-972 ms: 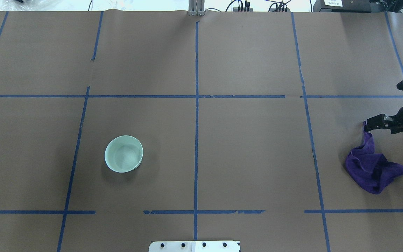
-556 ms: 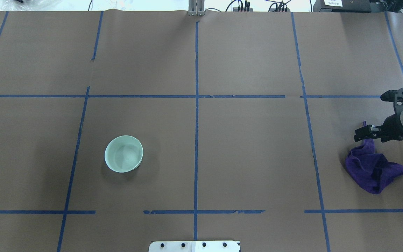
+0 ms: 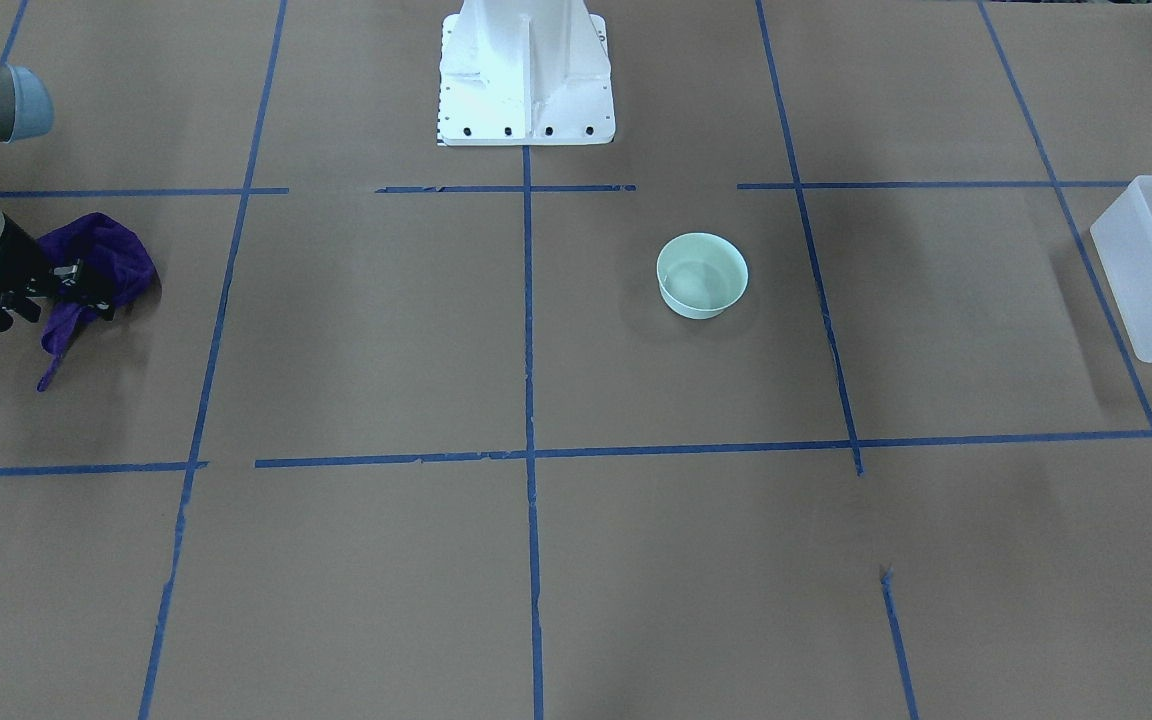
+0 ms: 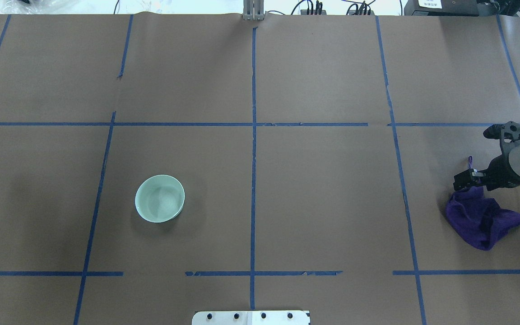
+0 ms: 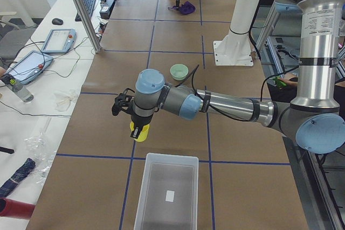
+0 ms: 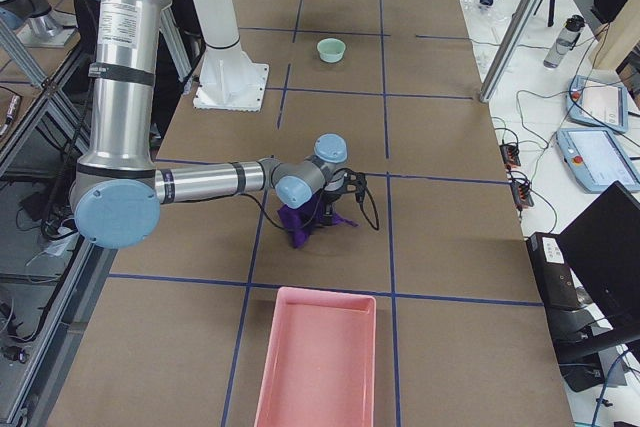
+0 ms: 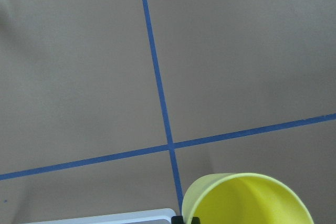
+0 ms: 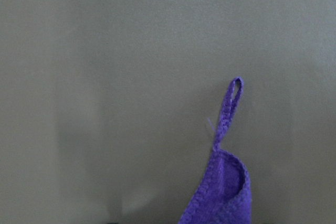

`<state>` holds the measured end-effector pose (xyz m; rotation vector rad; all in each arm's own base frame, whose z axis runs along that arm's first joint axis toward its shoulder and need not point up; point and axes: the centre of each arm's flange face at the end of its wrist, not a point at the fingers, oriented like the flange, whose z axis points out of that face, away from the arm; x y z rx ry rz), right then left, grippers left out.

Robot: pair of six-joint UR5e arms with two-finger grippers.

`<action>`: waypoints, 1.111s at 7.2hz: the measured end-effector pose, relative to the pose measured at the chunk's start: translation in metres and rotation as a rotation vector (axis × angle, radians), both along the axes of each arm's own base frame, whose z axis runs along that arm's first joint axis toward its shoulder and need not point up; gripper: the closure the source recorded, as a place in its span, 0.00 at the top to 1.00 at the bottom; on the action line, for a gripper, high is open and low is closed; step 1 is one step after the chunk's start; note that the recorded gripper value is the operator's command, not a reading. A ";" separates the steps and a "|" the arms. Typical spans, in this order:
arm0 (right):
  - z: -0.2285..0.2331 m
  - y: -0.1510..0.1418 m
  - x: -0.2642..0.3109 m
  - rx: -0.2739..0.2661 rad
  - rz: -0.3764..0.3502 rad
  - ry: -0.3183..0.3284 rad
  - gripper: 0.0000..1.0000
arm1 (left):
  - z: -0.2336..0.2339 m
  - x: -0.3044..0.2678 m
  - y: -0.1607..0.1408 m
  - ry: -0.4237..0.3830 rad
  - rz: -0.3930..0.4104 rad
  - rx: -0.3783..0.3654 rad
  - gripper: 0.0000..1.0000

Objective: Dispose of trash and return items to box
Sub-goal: 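Grasp the purple cloth with the right gripper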

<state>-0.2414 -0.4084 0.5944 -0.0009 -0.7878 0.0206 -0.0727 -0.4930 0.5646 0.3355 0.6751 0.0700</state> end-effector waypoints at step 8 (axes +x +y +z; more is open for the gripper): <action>-0.091 -0.014 0.068 0.005 0.100 -0.077 0.00 | 0.081 -0.063 0.013 -0.027 -0.015 -0.068 0.00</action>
